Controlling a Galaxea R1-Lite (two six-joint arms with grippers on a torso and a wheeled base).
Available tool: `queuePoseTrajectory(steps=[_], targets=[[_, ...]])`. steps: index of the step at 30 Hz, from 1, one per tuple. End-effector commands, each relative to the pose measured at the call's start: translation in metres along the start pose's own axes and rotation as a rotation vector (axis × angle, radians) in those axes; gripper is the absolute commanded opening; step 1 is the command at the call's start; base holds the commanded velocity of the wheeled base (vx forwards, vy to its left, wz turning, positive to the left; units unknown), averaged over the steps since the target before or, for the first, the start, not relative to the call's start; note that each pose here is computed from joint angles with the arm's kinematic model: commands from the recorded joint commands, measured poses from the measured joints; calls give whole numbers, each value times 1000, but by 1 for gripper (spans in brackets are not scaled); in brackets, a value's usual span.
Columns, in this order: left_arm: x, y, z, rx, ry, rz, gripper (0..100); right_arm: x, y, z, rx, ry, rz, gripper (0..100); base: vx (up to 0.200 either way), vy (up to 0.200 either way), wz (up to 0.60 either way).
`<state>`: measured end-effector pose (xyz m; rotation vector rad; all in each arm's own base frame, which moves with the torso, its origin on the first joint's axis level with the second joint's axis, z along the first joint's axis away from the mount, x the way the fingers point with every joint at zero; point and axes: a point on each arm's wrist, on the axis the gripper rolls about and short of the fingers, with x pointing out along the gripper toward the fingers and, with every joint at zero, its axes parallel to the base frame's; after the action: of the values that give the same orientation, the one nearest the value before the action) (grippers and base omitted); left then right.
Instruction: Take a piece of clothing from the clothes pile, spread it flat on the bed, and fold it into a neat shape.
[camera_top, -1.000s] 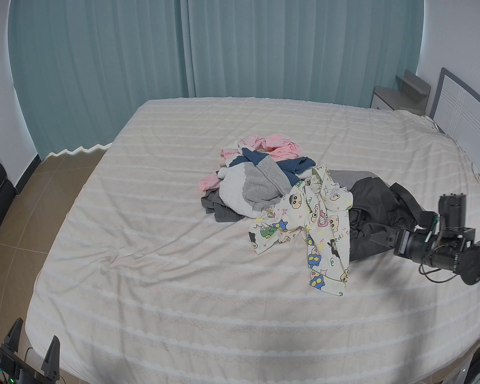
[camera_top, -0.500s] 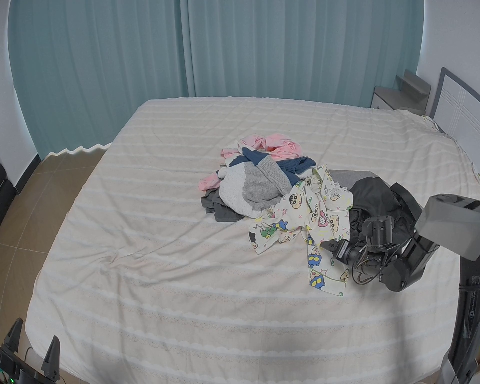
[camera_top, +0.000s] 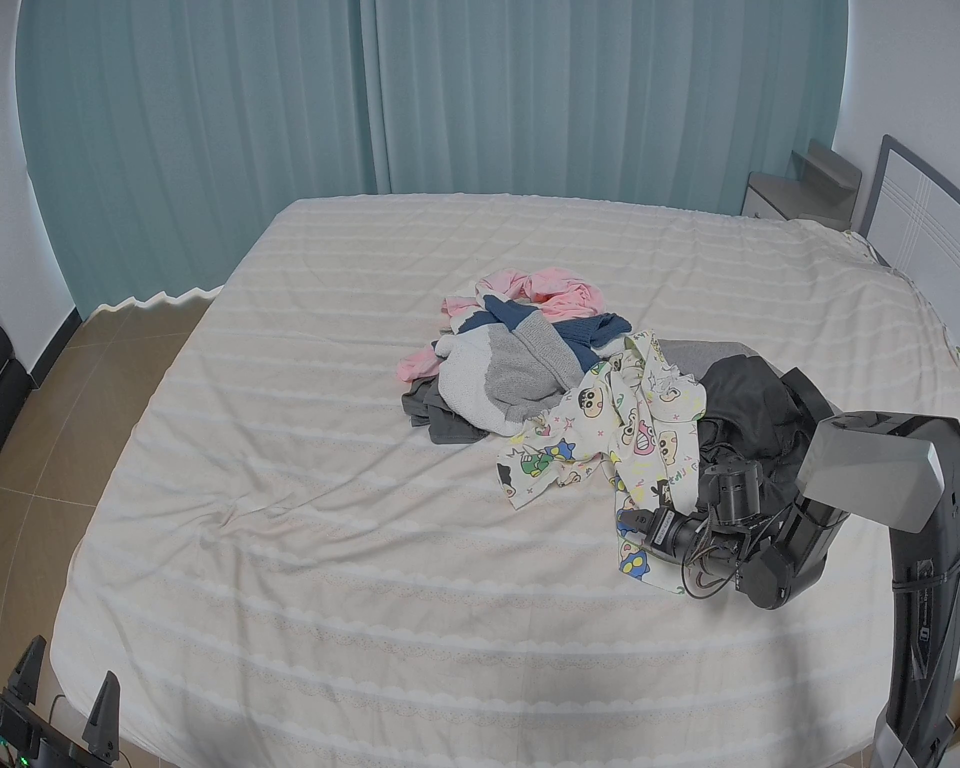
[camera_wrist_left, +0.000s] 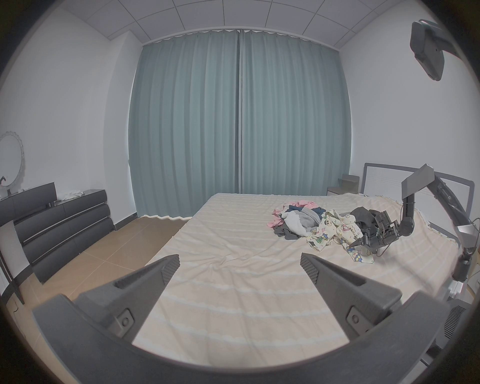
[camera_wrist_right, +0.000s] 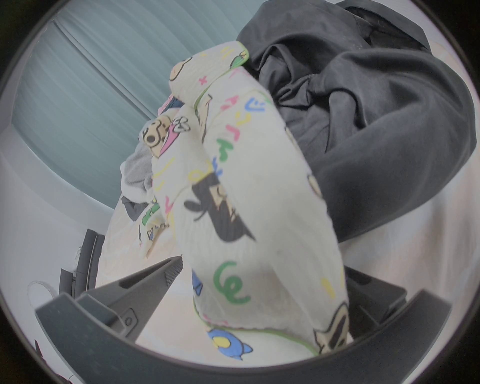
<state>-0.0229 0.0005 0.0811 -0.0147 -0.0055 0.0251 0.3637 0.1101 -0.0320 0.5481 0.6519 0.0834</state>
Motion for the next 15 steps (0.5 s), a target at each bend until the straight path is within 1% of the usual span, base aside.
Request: queuePoseTrajectory(steps=[1,6,7,12,14,15], targets=[[0,0,-5,-1,1,1,100,-10,8,0,-8,5,15,100,0,0,0],[0,0,-5,-1,1,3,100,-15,8,4,-2,-5,15,100,0,0,0],[0,0,-5,-1,1,3,100,-18,5,-1,-4,15,1,100,0,0,0],[0,0,-5,-1,1,3,100,-30,4,-2,-1,24,-5,100,0,0,0],[0,0,-5,-1,1,1,100,-33,1,-6,4,33,-21,100,0,0,0],[0,0,-5,-1,1,1,100,-34,-1,-8,9,28,-44,100,0,0,0]])
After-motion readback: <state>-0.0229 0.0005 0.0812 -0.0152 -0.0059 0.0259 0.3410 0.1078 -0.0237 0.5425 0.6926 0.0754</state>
